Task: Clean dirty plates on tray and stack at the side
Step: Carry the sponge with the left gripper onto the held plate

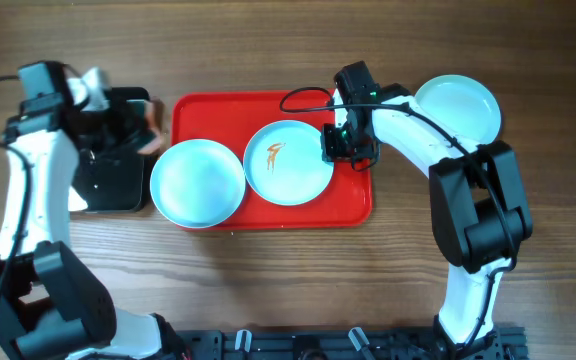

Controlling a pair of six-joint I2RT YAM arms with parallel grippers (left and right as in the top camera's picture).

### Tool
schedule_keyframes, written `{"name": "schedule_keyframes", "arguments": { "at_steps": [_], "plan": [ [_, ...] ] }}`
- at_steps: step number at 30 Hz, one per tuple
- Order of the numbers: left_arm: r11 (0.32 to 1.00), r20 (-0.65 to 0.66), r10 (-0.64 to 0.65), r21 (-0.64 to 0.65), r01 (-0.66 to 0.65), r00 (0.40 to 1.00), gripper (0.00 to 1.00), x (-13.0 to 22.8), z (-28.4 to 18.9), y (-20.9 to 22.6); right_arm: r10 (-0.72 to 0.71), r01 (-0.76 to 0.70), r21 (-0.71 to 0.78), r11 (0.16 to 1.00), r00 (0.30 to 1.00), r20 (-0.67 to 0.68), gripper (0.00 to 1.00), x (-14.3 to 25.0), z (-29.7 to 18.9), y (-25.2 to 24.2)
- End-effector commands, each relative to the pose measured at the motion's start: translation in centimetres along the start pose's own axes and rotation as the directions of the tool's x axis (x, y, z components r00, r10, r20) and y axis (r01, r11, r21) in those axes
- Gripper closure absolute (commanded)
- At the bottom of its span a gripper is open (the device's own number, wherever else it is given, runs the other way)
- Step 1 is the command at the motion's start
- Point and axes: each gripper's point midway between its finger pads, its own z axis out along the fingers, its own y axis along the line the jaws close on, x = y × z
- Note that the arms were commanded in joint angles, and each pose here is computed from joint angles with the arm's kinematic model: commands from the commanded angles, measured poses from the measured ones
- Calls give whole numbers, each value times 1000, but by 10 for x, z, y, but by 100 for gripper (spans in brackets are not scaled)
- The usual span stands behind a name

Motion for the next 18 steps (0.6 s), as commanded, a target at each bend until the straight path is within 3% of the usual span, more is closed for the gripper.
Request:
{"name": "schedule_keyframes", "arguments": {
  "at_steps": [1, 4, 13, 18],
  "plan": [
    [983, -93, 140, 136, -127, 986, 96, 32, 18, -67, 48, -48, 6, 999, 998, -29, 86, 6, 10, -5],
    [975, -168, 191, 143, -168, 967, 96, 59, 39, -93, 70, -69, 8, 998, 997, -31, 95, 6, 10, -5],
    [954, -324, 293, 160, -254, 899, 96, 133, 115, -141, 75, -74, 16, 997, 996, -51, 96, 11, 10, -7],
    [946, -333, 314, 187, -264, 889, 96, 151, 142, -158, 77, -76, 18, 997, 995, -56, 96, 13, 10, -7]
  ]
}}
